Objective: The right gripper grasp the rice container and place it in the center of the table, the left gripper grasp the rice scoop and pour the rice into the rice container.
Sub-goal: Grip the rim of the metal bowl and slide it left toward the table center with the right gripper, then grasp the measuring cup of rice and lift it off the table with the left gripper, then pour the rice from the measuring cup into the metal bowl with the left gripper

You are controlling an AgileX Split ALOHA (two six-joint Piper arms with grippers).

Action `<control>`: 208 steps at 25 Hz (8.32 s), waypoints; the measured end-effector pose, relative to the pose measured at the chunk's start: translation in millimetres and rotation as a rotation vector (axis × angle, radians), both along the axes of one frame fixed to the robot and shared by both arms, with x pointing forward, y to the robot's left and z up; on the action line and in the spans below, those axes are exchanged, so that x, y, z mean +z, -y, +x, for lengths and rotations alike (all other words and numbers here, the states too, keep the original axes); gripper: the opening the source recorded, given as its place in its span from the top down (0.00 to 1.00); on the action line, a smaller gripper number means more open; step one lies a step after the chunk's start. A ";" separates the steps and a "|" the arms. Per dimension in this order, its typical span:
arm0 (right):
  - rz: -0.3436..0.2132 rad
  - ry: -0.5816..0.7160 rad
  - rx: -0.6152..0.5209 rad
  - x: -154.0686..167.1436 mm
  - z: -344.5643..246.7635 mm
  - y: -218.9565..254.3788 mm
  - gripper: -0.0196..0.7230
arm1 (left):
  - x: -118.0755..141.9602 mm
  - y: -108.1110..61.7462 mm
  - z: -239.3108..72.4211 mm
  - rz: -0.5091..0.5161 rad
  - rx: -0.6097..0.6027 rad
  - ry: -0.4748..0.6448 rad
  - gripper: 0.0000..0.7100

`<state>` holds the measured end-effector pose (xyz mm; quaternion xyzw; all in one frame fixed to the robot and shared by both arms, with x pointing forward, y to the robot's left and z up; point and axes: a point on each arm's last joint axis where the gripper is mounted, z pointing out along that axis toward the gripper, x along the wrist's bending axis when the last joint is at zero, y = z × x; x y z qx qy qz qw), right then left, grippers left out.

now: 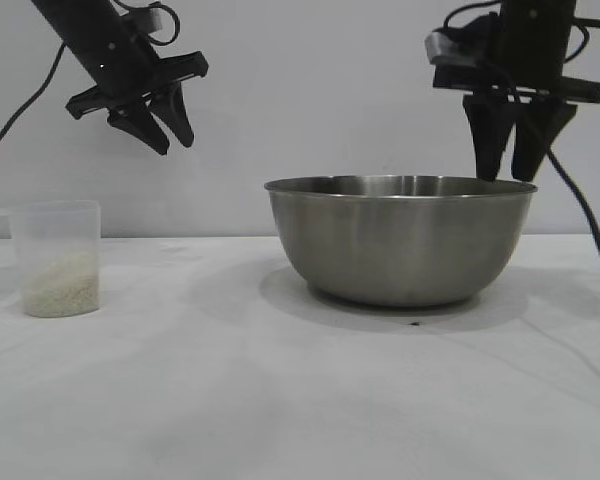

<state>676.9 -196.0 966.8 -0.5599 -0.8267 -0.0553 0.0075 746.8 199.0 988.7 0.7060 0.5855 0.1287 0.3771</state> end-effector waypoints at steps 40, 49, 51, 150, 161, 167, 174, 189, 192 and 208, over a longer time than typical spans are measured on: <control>0.336 0.758 0.133 102.0 -329.5 39.9 0.48 | 61.7 -9.8 -48.8 0.093 -0.068 0.194 0.70; 0.333 0.842 0.009 96.5 -436.2 99.1 0.48 | 69.3 -22.5 -140.4 0.315 0.020 0.476 0.70; 0.340 0.827 -0.014 87.1 -446.6 104.1 0.48 | 63.2 -18.2 -166.0 0.371 0.002 0.491 0.70; 0.343 0.854 0.000 76.0 -446.4 104.0 0.48 | -7.2 51.4 -191.2 0.879 -0.665 1.349 1.00; 0.343 0.854 0.000 76.0 -446.4 104.0 0.48 | -7.9 69.3 -185.4 1.239 -1.173 1.479 1.00; 0.343 0.854 0.000 76.0 -446.4 104.0 0.48 | 6.3 77.0 -177.2 1.348 -1.289 1.578 1.00; 0.334 0.857 -0.011 75.9 -445.9 105.0 0.55 | 3.2 78.7 -179.5 1.391 -1.390 1.605 1.00; 0.332 0.858 -0.011 75.9 -445.8 105.2 0.55 | 22.5 96.9 -191.7 1.552 -1.601 1.789 1.00; 0.332 0.858 -0.011 75.9 -445.8 105.2 0.55 | 24.2 102.1 -195.1 1.594 -1.673 1.830 1.00; 0.332 0.858 -0.011 75.9 -445.8 105.2 0.55 | 22.2 106.7 -198.6 1.611 -1.719 1.821 1.00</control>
